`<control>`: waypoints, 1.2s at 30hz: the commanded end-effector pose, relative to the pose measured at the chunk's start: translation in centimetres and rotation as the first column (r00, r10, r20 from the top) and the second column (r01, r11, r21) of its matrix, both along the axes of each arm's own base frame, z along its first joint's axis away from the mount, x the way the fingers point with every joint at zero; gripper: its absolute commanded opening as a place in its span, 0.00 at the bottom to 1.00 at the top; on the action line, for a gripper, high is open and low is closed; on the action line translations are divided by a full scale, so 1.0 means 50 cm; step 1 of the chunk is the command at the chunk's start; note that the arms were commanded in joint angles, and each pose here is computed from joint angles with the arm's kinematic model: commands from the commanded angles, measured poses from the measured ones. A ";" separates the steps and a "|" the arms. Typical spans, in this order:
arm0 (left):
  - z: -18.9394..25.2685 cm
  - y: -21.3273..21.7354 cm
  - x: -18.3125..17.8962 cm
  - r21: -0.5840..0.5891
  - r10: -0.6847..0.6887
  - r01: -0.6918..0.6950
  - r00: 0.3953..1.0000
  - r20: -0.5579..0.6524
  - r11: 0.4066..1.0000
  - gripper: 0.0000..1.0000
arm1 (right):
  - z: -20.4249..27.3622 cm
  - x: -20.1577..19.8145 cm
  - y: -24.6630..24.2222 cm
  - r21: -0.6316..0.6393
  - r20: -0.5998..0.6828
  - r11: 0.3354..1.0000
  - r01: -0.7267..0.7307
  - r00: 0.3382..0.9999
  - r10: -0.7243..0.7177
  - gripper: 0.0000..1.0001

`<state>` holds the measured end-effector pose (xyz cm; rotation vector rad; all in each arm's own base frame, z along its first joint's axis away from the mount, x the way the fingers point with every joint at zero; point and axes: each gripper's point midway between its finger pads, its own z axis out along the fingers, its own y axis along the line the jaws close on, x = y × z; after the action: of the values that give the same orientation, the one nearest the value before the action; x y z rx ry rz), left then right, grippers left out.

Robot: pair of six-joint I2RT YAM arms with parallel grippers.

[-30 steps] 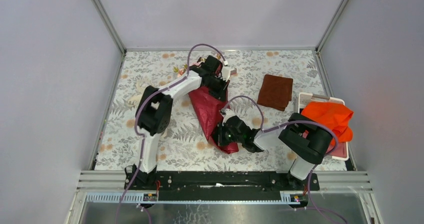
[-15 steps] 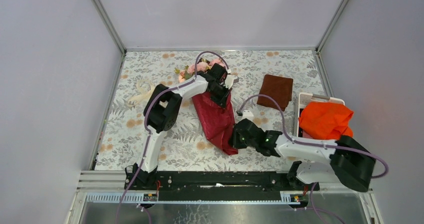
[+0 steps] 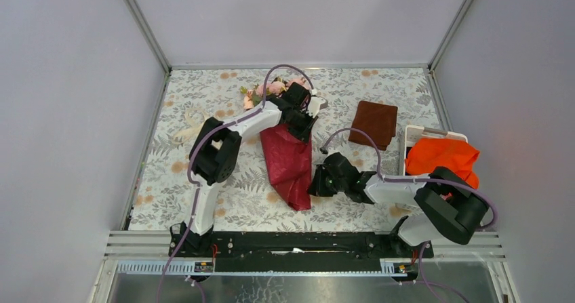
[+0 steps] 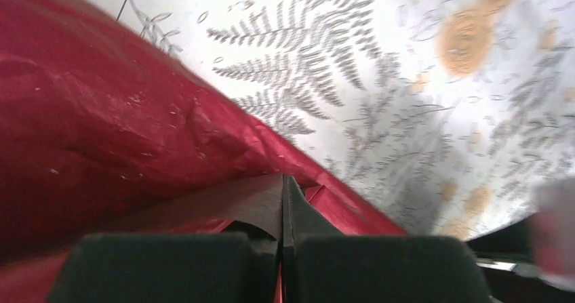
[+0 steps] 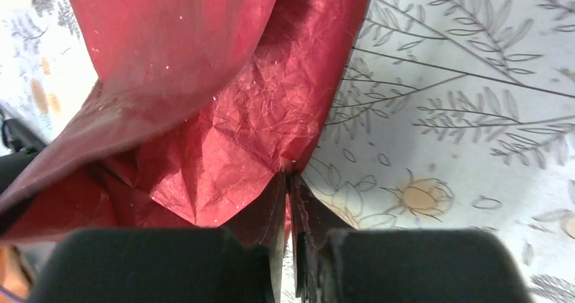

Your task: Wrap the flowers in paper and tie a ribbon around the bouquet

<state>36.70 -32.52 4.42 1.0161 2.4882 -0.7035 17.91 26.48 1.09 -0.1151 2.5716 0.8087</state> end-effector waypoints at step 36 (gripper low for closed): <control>-0.069 -0.050 -0.026 0.009 -0.027 0.027 0.999 -0.023 1.000 0.00 | 0.146 0.182 -0.072 0.073 0.188 0.993 0.093 0.977 -0.105 0.68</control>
<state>35.76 -35.37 1.72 1.0308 2.4996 -0.7465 23.19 20.07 6.89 -0.0315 2.4543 0.6518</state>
